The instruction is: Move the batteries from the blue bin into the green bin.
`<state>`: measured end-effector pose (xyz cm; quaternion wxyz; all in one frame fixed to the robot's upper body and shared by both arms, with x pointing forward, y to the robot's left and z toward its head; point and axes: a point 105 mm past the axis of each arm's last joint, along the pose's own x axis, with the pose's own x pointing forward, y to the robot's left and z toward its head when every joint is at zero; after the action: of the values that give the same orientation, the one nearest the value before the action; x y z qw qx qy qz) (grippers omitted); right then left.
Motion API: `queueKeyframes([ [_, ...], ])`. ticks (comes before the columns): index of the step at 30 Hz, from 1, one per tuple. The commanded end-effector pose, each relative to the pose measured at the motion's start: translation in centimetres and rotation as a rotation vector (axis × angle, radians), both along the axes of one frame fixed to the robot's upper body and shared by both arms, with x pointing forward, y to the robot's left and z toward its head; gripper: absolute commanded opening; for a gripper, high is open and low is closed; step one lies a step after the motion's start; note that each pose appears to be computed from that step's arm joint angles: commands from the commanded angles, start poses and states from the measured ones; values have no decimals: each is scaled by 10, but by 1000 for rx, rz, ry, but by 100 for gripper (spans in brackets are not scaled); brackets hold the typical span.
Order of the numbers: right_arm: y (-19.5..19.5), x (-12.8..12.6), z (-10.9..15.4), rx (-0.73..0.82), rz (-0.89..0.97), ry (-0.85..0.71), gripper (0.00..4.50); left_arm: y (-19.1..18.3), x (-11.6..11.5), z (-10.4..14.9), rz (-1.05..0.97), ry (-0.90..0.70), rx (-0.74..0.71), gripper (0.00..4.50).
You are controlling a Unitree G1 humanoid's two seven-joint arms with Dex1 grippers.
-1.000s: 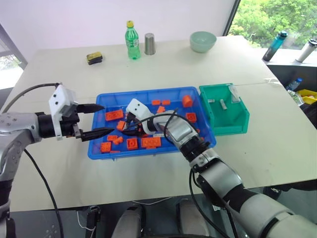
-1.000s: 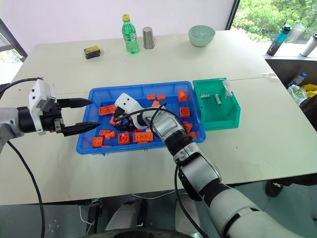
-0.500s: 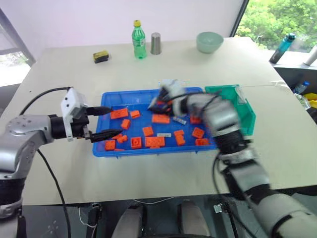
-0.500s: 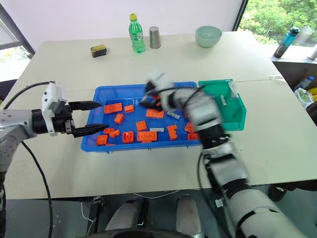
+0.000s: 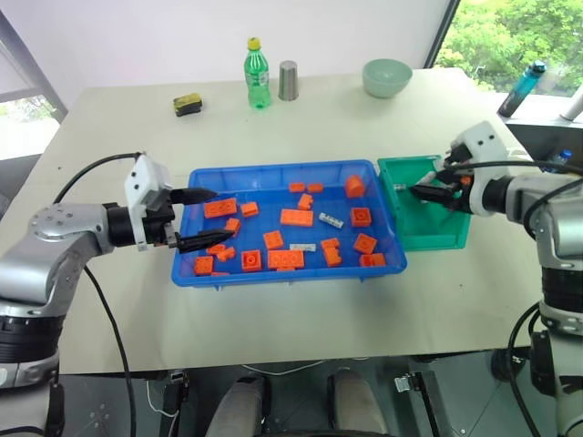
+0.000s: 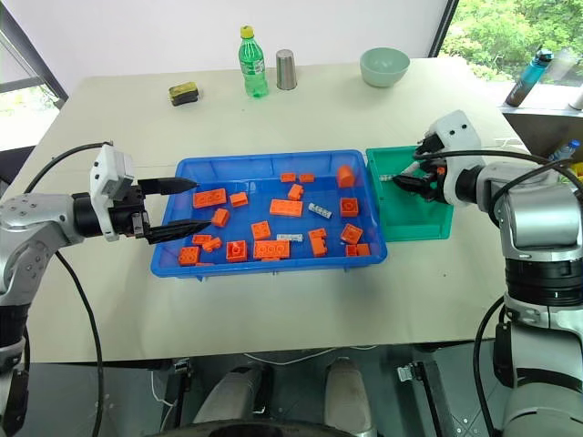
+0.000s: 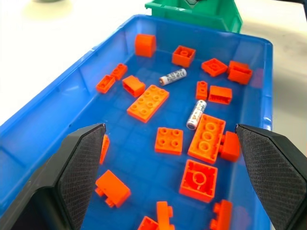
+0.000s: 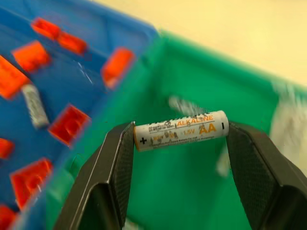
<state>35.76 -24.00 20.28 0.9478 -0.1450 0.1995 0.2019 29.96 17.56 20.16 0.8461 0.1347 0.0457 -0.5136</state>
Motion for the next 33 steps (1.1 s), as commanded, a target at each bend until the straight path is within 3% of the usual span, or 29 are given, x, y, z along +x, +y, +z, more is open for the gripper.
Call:
queueKeyframes([
  [1,3,0,19,-89,32,-101,446,-2,1,8,-18,-43,7,450],
  [6,31,6,46,-94,182,-194,446,-2,1,10,-18,-47,11,450],
  [9,69,-2,50,-110,418,-182,446,-2,2,10,-19,-49,11,450],
  [15,122,-9,11,-226,758,-43,446,-4,3,10,-22,-52,14,450],
  [25,154,-6,-50,-391,955,51,446,-1,0,14,9,-74,9,450],
  [33,168,-9,-70,-394,1005,74,446,0,-3,15,25,-80,6,450],
])
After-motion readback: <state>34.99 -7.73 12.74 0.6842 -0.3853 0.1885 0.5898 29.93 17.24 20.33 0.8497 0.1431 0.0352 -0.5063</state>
